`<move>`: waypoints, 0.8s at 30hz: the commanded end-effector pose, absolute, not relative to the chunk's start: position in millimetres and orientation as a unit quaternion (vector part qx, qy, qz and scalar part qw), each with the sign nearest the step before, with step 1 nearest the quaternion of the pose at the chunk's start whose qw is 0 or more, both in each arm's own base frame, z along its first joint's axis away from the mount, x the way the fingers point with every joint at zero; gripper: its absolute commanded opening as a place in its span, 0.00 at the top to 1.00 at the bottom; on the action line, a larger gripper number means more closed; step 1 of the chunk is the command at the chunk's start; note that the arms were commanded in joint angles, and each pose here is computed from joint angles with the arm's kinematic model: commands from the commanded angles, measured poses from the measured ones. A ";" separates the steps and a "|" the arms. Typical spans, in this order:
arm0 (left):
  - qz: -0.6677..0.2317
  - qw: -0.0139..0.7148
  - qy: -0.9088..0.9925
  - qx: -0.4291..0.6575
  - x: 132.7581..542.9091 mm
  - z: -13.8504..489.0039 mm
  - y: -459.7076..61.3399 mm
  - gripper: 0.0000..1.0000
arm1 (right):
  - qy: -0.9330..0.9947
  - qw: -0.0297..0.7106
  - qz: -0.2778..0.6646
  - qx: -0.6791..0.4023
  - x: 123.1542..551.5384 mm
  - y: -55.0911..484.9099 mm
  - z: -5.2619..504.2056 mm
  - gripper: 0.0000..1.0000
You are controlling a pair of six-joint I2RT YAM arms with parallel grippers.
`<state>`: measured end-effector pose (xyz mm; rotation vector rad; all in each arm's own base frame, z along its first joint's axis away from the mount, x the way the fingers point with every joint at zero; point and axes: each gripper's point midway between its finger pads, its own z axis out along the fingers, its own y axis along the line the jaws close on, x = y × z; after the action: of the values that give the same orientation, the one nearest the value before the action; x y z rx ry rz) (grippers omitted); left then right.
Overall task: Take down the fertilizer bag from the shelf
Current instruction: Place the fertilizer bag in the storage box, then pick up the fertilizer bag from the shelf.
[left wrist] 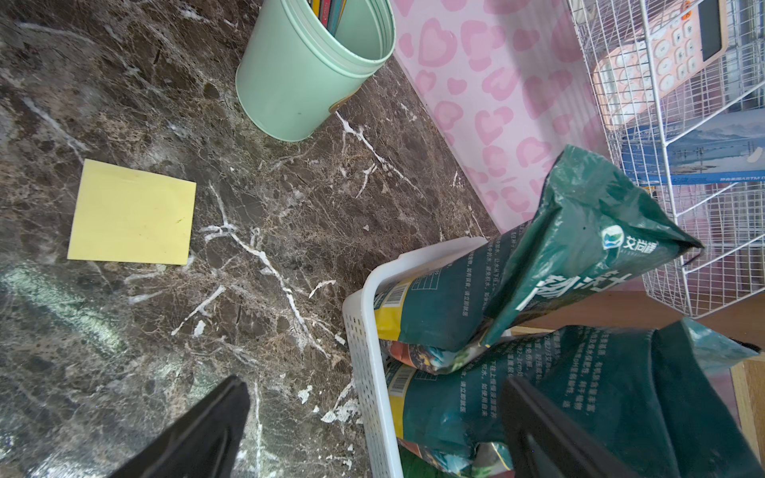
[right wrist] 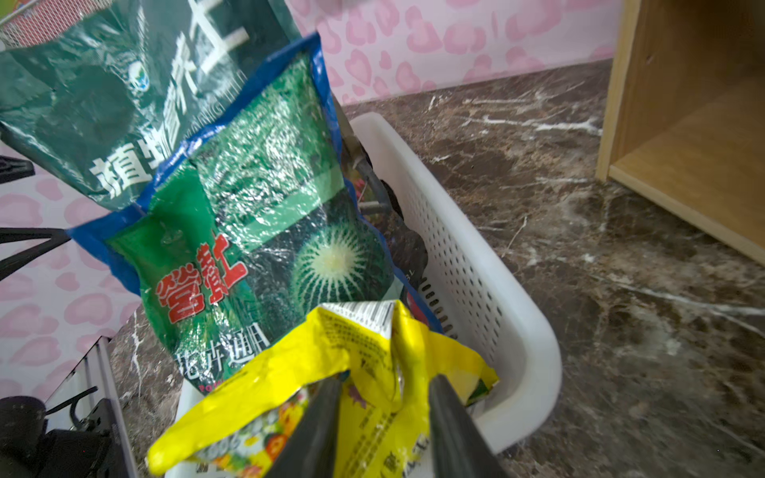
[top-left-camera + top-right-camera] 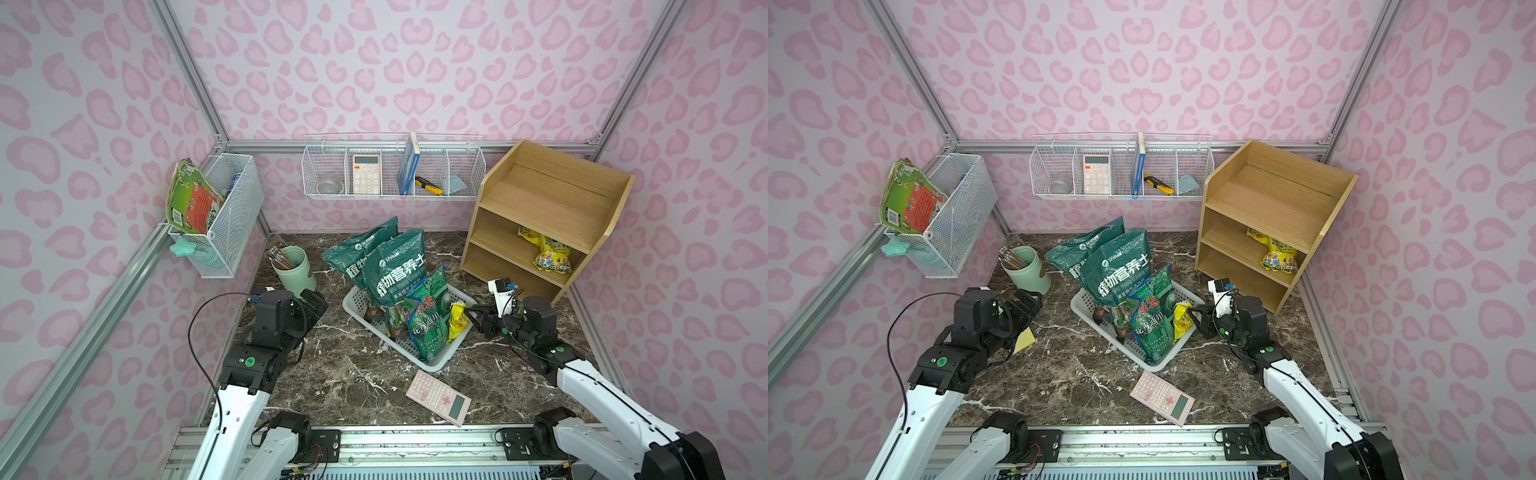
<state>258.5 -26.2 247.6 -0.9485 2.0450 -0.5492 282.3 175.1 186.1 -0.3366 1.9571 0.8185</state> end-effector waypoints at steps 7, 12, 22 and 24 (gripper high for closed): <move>-0.210 0.403 0.810 -0.370 261.9 247.0 -24.9 0.01 | 0.771 0.618 0.138 0.069 309.9 76.0 256.9 0.22; -0.212 0.404 0.810 -0.369 262.4 249.2 -25.3 0.01 | 0.772 0.621 -0.014 0.135 309.1 45.6 284.7 0.24; -0.204 0.406 0.811 -0.367 263.2 247.0 -23.2 0.01 | 0.794 0.521 -0.287 0.127 350.7 37.2 253.8 0.26; -0.199 0.408 0.812 -0.368 262.7 246.7 -21.5 0.01 | 0.790 0.501 -0.331 0.123 358.2 38.0 252.7 0.26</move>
<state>261.1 -25.0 244.3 -0.9413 2.0576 -0.5269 364.5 59.0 243.9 0.2648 1.9509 -0.5361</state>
